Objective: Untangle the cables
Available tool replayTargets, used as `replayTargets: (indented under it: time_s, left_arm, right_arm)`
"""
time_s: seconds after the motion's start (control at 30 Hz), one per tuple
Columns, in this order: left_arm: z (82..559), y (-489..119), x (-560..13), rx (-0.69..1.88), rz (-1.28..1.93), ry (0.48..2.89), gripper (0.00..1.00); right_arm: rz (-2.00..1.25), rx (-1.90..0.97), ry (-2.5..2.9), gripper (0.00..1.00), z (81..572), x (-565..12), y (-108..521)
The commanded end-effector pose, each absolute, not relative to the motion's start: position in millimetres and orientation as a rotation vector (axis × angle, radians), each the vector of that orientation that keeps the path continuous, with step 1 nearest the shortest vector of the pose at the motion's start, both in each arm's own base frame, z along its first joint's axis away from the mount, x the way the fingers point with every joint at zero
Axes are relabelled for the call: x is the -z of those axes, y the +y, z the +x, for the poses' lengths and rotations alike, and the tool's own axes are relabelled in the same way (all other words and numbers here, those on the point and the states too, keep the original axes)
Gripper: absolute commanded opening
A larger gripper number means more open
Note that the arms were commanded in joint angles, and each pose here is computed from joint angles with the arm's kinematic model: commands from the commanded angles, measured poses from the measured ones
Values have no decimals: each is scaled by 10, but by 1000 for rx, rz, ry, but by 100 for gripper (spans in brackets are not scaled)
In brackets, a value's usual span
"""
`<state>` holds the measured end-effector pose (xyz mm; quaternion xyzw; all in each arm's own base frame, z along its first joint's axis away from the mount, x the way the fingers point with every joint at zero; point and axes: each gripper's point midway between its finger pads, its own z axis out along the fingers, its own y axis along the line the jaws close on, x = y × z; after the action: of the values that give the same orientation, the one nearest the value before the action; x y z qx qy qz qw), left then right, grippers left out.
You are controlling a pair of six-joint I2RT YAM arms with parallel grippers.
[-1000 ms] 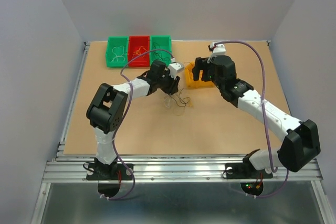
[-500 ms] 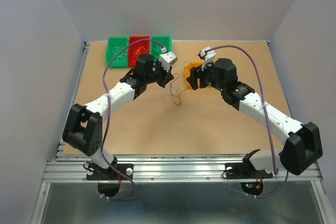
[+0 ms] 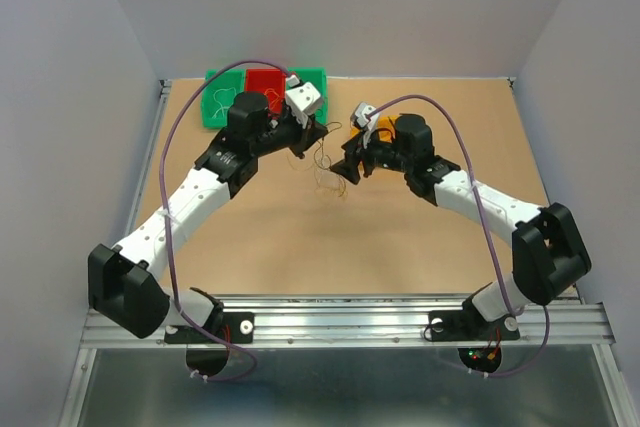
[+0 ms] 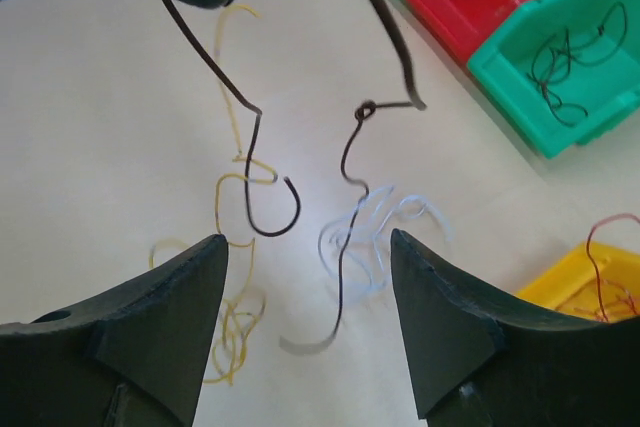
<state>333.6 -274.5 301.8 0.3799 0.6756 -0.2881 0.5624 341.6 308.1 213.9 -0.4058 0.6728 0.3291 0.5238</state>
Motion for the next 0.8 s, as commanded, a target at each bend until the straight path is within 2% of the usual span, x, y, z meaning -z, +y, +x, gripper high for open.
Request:
replayTargets:
  time_s: [0.0, 0.33, 0.47, 0.63, 0.77]
  left_arm:
    - [3195, -2717, -3591, 702, 877, 1482, 0]
    - [3219, -2583, -4302, 639, 773, 1390, 0]
    - [3222, -2568, -4590, 638, 744, 1349, 0]
    - [3295, -2418, -5016, 574, 630, 1292, 0]
    - [3310, -2285, -5472, 546, 525, 1221, 0]
  right_arm:
    - [-1020, -893, 1416, 72, 3386, -2366, 3326]
    - [-1164, -1026, 1435, 65, 3278, -2130, 3492]
    - [-1170, -1030, 1447, 53, 3263, -2051, 3485]
    - [-1187, -1046, 1462, 48, 3224, -1943, 3481]
    - [-1210, -1075, 1463, 31, 3168, -1869, 3494]
